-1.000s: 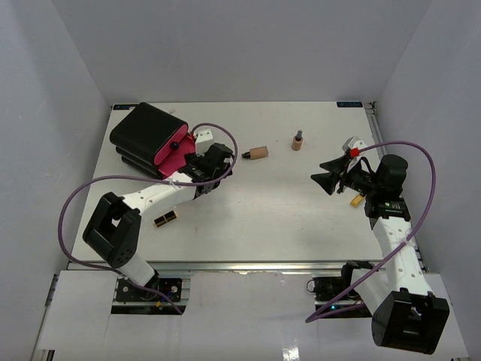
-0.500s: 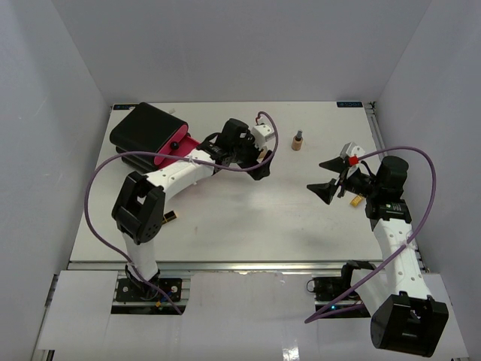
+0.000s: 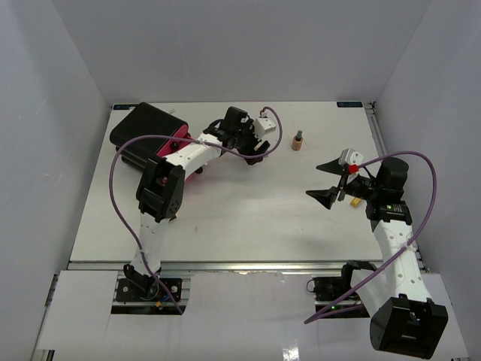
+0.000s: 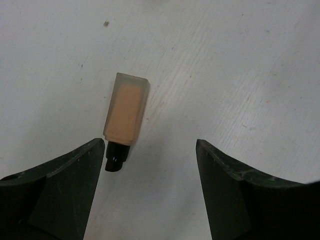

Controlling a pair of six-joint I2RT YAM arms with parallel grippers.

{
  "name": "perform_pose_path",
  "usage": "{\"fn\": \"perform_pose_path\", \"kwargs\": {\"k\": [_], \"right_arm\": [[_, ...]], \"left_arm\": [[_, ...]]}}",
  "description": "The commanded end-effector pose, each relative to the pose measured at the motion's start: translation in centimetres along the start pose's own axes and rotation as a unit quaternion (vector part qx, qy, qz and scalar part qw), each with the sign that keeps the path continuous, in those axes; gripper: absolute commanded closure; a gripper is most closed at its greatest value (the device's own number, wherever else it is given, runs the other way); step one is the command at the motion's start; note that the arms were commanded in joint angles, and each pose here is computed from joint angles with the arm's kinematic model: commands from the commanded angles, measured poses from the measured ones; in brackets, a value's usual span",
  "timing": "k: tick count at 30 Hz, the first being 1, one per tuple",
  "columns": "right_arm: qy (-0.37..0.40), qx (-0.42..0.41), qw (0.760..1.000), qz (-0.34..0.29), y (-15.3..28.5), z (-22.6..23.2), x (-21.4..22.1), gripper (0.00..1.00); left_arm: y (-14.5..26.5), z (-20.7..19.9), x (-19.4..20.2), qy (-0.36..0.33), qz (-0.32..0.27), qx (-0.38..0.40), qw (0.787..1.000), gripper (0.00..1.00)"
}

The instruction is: Organize the makeup

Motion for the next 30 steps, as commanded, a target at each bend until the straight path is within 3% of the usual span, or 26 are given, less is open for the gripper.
{"fn": "perform_pose_path", "kwargs": {"k": [1,17,22,30], "right_arm": [[0.014,-0.011,1.0,-0.009,0.1,0.3,-0.4,0.08],[0.015,-0.013,1.0,-0.011,0.1,0.4,-0.5,0.08],[0.014,-0.013,1.0,-0.01,0.1,0.3,-0.5,0.08],[0.014,-0.011,1.0,-0.009,0.1,0.3,-0.5,0.07]], "left_arm": [[-1.3,1.1,-0.6,-0.023,-0.009,-0.002,1.0,0.16],[-4.5,3.1,2.1,-0.019,0.023,-0.041,0.999,0.25],[-4.1,4.2,1.2,-0.032,0.011,-0.072,0.997,0.18],[-4.4,3.9,0.9,-0.075,0.005,-0.047,0.996,0.15]]}}
Point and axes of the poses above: each gripper's point midway between its finger pads, its own y axis back along the fingers, its own z axis along the line the jaws close on, x = y × z, the point moved 3 cm from there along y, back along the fingers, and after that the axes turned 1 degree about y, right-handed, at the moved point
